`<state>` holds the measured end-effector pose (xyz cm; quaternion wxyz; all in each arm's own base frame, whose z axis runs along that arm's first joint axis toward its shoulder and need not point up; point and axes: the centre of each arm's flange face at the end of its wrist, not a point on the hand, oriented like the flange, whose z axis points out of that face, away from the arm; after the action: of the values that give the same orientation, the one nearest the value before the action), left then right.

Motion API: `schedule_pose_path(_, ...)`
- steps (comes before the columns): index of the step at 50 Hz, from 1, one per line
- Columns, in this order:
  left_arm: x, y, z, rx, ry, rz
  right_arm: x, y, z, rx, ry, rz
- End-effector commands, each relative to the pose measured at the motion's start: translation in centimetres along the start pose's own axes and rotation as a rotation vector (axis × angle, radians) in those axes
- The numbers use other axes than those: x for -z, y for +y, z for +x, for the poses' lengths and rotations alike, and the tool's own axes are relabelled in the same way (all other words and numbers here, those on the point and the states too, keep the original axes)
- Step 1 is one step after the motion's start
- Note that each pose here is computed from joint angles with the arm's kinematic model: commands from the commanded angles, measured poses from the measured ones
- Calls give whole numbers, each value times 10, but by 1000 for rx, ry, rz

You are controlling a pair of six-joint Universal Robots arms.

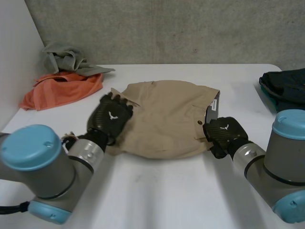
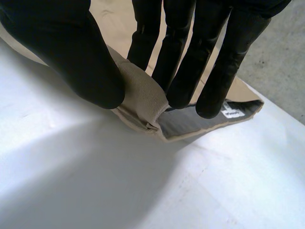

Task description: Fold the laundry.

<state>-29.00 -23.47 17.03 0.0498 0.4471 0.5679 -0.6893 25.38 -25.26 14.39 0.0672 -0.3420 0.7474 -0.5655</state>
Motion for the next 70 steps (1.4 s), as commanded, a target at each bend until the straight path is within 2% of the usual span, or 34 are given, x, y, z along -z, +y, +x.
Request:
schedule_pose_path(1, 23, -1, -17, 79, -51, -29, 5, 10, 4, -16, 15, -34)
schedule_pose_path(10, 44, 37, -24, 436, -140, -293, 0, 12, 20, -33, 34, -31)
schedule_pose_path(11, 44, 40, -23, 501, -129, -315, 0, 12, 19, -31, 32, -31)
schedule_pose_path(15, 39, 45, -20, 636, -89, -334, 0, 12, 20, -35, 32, -30)
schedule_pose_path(20, 26, 50, -10, 718, -2, -336, 0, 12, 20, -40, 34, -31)
schedule_pose_path(23, 23, 51, -6, 727, 36, -342, 1, 12, 19, -41, 31, -33)
schedule_pose_path(42, -18, 51, 3, 701, 56, -295, 1, 14, 19, -41, 31, -38)
schedule_pose_path(49, -43, 43, 10, 646, 57, -243, 1, 14, 18, -40, 28, -38)
schedule_pose_path(58, -63, 49, 24, 502, 18, -256, 2, 14, 16, -39, 24, -39)
schedule_pose_path(68, -58, 47, 26, 504, 30, -263, 1, 12, 17, -21, 30, -34)
schedule_pose_path(70, -49, 34, 17, 497, 31, -261, 0, 9, 17, -17, 25, -22)
